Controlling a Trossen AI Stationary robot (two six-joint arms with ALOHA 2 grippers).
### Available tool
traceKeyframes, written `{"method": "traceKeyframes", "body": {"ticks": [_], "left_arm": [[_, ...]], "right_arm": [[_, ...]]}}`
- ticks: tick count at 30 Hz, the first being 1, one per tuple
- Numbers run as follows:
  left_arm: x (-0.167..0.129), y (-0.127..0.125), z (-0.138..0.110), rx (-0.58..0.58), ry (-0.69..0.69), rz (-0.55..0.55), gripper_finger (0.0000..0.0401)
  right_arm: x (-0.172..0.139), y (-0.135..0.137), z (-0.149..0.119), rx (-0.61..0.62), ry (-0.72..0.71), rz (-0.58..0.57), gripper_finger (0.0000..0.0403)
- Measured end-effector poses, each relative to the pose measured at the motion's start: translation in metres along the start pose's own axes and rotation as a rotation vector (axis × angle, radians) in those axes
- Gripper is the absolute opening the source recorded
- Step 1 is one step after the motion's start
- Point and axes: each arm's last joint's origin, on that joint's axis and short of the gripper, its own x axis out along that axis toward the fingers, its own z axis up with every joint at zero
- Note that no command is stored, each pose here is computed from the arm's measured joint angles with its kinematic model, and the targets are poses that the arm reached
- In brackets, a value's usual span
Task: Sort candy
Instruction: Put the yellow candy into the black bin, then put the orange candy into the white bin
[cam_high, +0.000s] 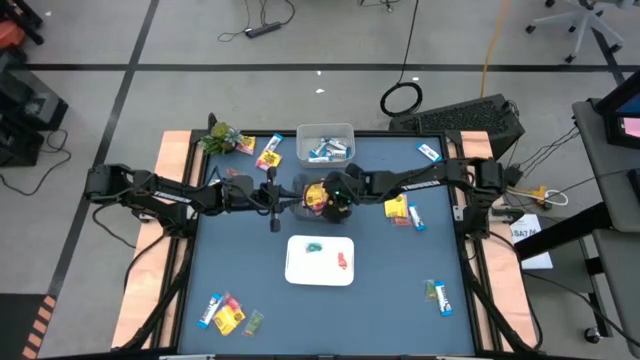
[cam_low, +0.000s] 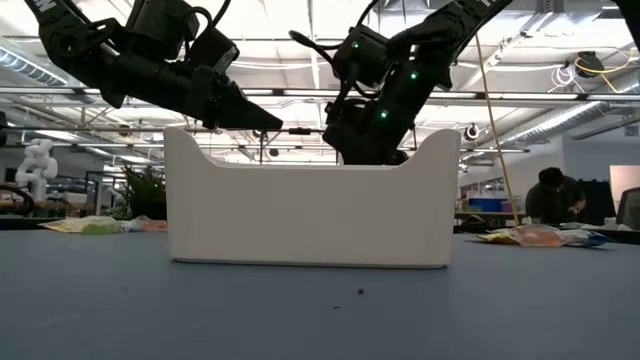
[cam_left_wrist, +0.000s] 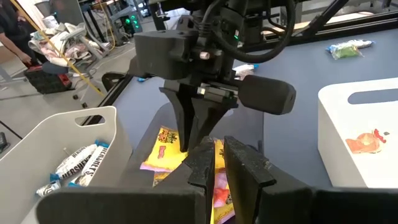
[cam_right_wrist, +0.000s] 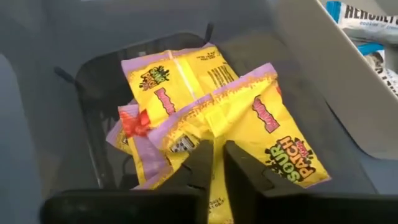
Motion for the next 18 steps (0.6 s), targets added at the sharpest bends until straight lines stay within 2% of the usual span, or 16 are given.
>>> {"method": "traceKeyframes", "body": {"ticks": [7, 10, 13, 18], "left_arm": [[0.000, 0.000, 0.000, -0.003, 0.000, 0.000, 0.0044], [0.000, 0.000, 0.000, -0.002, 0.006, 0.001, 0.0044], [0.000, 0.000, -0.001, -0.002, 0.015, 0.009, 0.0044], [0.000, 0.001, -0.006, -0.007, 0.076, 0.075, 0.0044]], "right_arm": [[-0.011, 0.009, 0.001, -0.088, -0.015, 0.017, 0.0145], [-0.026, 0.016, 0.003, -0.135, -0.045, 0.036, 0.0168], [-0.046, 0.026, 0.003, -0.186, -0.077, 0.019, 0.0140], [-0.071, 0.038, -0.010, -0.287, -0.137, -0.050, 0.0021]]}}
